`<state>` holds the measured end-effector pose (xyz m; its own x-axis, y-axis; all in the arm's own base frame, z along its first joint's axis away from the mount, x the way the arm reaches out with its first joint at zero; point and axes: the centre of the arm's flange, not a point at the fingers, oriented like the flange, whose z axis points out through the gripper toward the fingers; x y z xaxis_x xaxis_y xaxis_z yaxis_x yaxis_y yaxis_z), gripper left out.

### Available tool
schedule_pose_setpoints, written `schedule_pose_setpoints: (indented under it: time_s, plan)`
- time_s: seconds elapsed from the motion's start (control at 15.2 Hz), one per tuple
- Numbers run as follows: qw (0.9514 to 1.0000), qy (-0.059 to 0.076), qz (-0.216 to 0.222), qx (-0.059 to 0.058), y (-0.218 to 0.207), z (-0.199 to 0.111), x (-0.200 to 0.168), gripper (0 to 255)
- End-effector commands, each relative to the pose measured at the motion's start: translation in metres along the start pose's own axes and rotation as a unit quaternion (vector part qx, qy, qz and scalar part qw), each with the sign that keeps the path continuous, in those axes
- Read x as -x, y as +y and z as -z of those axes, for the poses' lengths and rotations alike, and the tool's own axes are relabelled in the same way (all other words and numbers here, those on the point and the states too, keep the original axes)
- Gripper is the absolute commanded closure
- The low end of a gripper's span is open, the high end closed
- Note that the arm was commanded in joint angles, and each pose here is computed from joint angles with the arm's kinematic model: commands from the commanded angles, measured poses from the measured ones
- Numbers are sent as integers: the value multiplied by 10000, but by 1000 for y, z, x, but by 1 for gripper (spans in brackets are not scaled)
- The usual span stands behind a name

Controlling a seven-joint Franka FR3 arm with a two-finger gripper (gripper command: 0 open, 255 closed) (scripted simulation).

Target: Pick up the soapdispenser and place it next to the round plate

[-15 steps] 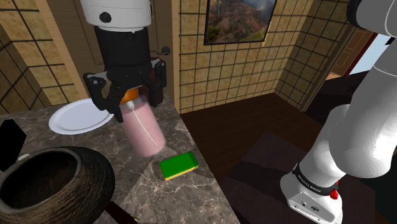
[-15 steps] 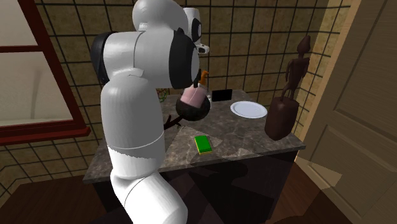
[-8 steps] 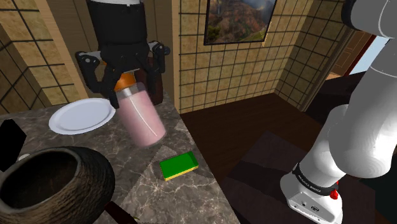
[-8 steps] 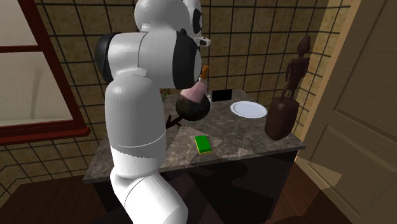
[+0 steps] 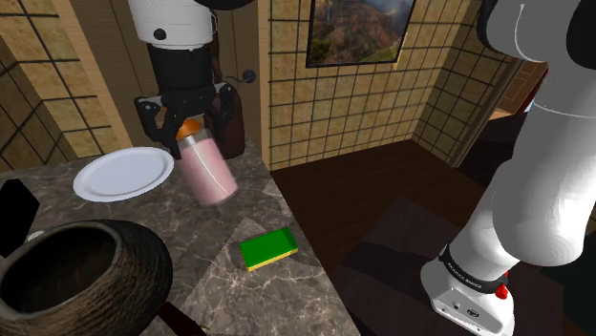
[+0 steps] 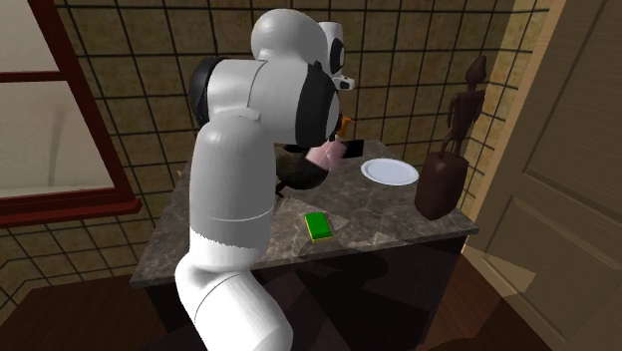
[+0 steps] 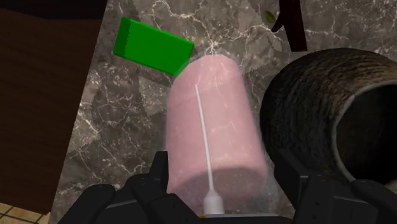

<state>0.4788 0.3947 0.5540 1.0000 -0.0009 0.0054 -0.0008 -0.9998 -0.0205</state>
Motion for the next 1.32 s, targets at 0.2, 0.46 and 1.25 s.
schedule_pose_setpoints:
  time_s: [0.2,0.46,1.25]
  plan:
    - [10000,2,2,2,22,-33,-51,255]
    - [10000,2,2,2,38,-62,-93,255]
    - [10000,2,2,2,76,-141,-187,255]
